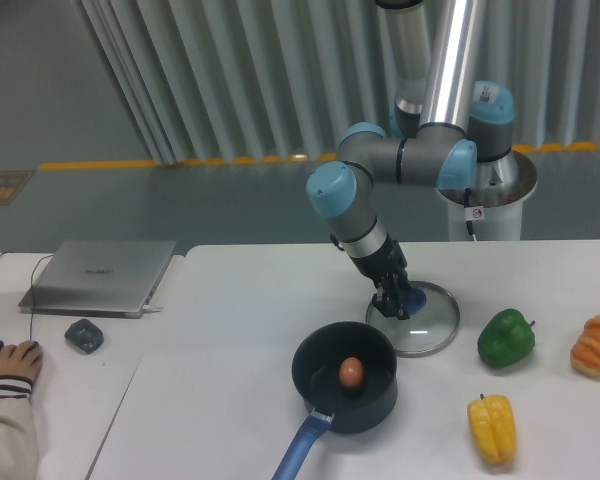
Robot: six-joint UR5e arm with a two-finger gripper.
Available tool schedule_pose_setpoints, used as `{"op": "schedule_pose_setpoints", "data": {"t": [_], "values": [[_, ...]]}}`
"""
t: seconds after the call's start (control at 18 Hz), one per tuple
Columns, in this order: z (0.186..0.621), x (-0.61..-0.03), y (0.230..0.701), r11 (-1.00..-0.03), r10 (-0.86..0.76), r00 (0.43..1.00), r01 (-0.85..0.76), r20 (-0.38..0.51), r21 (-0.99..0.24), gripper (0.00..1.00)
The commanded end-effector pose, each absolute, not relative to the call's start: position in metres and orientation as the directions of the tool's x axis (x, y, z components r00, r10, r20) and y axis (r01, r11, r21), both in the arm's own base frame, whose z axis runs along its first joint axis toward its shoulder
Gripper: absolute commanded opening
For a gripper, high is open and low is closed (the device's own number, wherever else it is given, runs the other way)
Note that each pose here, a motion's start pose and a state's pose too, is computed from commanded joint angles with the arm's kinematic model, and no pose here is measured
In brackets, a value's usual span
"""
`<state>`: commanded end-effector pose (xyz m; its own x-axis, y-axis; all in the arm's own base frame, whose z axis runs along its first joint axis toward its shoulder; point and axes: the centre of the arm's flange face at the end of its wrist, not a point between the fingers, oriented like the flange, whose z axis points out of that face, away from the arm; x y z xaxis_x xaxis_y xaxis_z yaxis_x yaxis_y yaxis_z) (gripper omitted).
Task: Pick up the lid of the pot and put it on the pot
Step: 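Close the gripper on the blue knob of the lid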
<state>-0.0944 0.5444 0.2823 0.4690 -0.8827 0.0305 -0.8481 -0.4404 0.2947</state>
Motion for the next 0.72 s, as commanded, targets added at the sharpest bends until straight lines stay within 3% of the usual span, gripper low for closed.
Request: {"op": "schedule_pose_setpoints", "data": {"t": [0.22,0.72], "values": [[0.2845,-0.095,0.5465,-0.441,-0.883,0.469,-0.848,0.028,0.293,0.43],[0.2898,-0.1011,0.5467,-0.438,-0.884,0.467,-0.851,0.035,0.29,0.43]]}}
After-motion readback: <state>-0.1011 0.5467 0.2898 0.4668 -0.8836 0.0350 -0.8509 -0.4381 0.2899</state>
